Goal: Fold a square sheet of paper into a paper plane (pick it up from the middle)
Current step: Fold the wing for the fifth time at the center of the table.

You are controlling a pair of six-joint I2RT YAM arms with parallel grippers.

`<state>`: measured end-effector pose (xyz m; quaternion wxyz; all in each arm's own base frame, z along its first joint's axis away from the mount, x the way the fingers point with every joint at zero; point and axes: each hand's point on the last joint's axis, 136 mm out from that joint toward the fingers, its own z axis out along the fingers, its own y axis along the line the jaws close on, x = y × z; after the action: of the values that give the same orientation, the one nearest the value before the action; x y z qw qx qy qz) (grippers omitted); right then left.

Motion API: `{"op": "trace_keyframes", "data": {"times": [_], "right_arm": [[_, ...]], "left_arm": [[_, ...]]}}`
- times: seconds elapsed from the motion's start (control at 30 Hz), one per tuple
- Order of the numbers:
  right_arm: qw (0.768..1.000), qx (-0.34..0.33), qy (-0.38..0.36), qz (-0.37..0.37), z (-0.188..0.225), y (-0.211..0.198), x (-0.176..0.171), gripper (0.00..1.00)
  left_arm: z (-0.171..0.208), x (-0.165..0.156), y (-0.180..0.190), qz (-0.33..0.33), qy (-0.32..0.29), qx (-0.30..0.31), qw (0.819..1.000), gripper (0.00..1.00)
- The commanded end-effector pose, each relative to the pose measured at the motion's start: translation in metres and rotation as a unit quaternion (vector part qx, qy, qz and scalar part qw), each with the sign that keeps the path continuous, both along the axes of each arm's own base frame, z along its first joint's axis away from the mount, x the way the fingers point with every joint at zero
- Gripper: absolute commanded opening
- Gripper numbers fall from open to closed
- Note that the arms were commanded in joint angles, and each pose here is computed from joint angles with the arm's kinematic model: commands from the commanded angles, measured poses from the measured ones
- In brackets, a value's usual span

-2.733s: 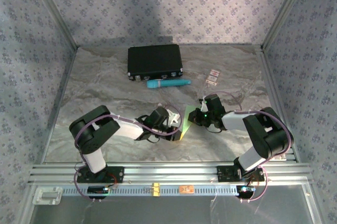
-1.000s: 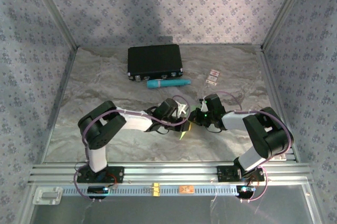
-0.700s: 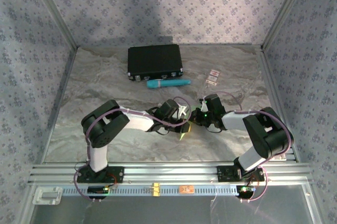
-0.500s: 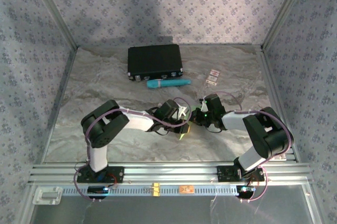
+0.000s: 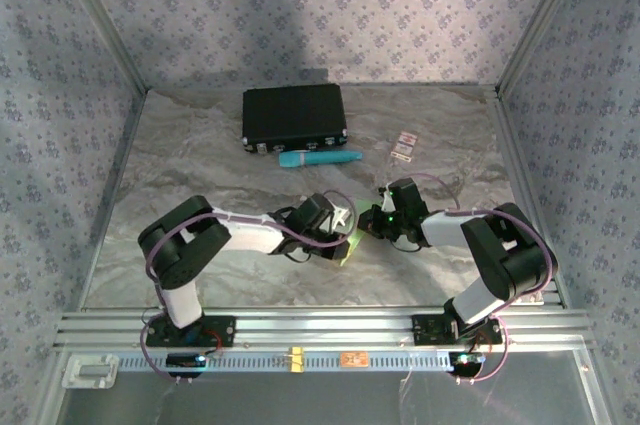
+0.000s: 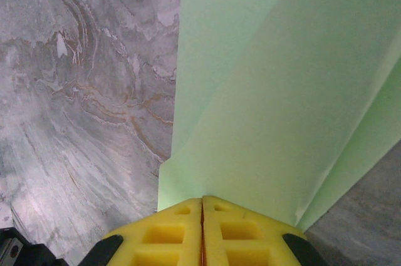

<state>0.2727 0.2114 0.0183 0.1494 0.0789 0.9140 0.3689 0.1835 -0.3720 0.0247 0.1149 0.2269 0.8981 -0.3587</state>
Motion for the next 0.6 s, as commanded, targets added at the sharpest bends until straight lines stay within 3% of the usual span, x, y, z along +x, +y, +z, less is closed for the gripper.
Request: {"op": "trace_keyframes", "data": {"times": [0.0,0.23,0.57], "right_arm": [[0.997,-0.065,0.041,-0.033,-0.037,-0.024,-0.010,0.09],[0.997,-0.065,0.041,-0.033,-0.037,-0.023,-0.010,0.09],[0.997,-0.065,0.040,-0.032,-0.035,-0.023,-0.010,0.09]], "left_arm": [[0.011,0.000,0.006,0.005,-0.011,0.009,1.000,0.06],[0.048,0.009,-0.017,0.012,-0.025,-0.054,0.998,0.07],[0.044,-0.002,-0.040,-0.031,0.001,-0.070,0.997,0.09]]}}
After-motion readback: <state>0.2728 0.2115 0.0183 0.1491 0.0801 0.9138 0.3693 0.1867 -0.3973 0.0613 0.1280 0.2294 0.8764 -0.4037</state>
